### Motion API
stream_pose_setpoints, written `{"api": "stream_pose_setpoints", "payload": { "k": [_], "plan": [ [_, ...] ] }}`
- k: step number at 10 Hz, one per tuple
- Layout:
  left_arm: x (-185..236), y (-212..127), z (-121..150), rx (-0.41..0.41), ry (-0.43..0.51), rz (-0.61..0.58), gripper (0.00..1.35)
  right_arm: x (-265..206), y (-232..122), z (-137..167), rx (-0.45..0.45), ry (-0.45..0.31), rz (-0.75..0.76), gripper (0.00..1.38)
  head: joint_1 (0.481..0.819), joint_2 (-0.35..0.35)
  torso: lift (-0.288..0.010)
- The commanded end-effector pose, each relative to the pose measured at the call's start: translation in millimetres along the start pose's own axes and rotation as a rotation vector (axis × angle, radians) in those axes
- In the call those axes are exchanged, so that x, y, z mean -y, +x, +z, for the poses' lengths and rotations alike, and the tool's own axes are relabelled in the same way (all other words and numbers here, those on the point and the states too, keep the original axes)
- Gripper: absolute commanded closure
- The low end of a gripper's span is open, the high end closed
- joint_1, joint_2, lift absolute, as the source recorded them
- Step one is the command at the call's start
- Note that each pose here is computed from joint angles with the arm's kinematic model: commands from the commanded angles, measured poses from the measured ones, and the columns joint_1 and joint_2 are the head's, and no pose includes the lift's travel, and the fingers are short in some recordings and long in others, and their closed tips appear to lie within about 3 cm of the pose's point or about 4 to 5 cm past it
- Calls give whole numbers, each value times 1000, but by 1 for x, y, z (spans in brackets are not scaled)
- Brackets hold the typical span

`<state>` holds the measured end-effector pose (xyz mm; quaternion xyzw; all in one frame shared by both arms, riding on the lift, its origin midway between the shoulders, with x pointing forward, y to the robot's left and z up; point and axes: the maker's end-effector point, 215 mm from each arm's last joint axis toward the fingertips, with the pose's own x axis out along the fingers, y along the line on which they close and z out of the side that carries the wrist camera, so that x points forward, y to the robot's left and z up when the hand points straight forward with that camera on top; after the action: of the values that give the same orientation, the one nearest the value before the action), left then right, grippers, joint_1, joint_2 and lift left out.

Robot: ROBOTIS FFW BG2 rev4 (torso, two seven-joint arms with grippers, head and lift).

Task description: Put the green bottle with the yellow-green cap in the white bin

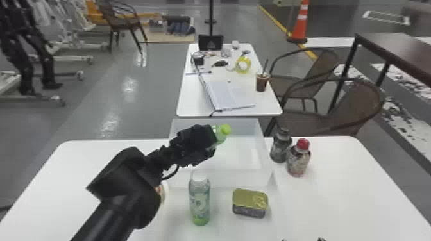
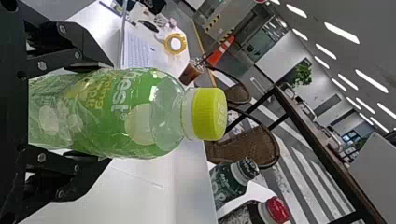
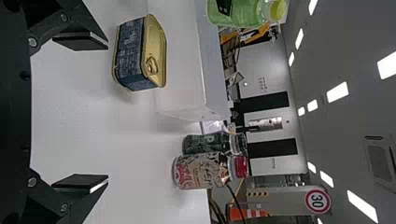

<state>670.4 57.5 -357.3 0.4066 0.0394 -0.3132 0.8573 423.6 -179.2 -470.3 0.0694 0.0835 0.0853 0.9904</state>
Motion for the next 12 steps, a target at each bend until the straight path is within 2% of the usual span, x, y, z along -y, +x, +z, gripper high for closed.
{"api": "stream_pose_setpoints", "payload": {
  "k": [1,2,4,6,8,9,10,12],
  "plan": [
    [-3,0,-1,-3,35,4,315,0,0,-1,-1,2,0,271,549,0,-100],
    [-4,0,-1,-2,35,5,101,0,0,-1,-1,2,0,271,549,0,-100],
    [-14,-5,5,27,41,27,122,1,-1,-1,-2,5,-1,271,549,0,-100],
    [-49,-30,3,52,-3,117,128,1,-1,-3,-5,8,-2,271,549,0,-100],
    [-89,-73,-27,44,-91,243,128,1,-1,-2,-3,8,-2,271,549,0,-100],
    [-99,-100,-53,28,-161,305,128,1,-2,-3,-5,7,-1,271,549,0,-100],
    [-97,-125,-77,22,-246,361,128,0,-2,-3,-5,9,-2,271,549,0,-100],
    [-81,-183,-115,39,-360,482,128,0,-3,-3,-6,9,-2,271,549,0,-100]
  ]
}}
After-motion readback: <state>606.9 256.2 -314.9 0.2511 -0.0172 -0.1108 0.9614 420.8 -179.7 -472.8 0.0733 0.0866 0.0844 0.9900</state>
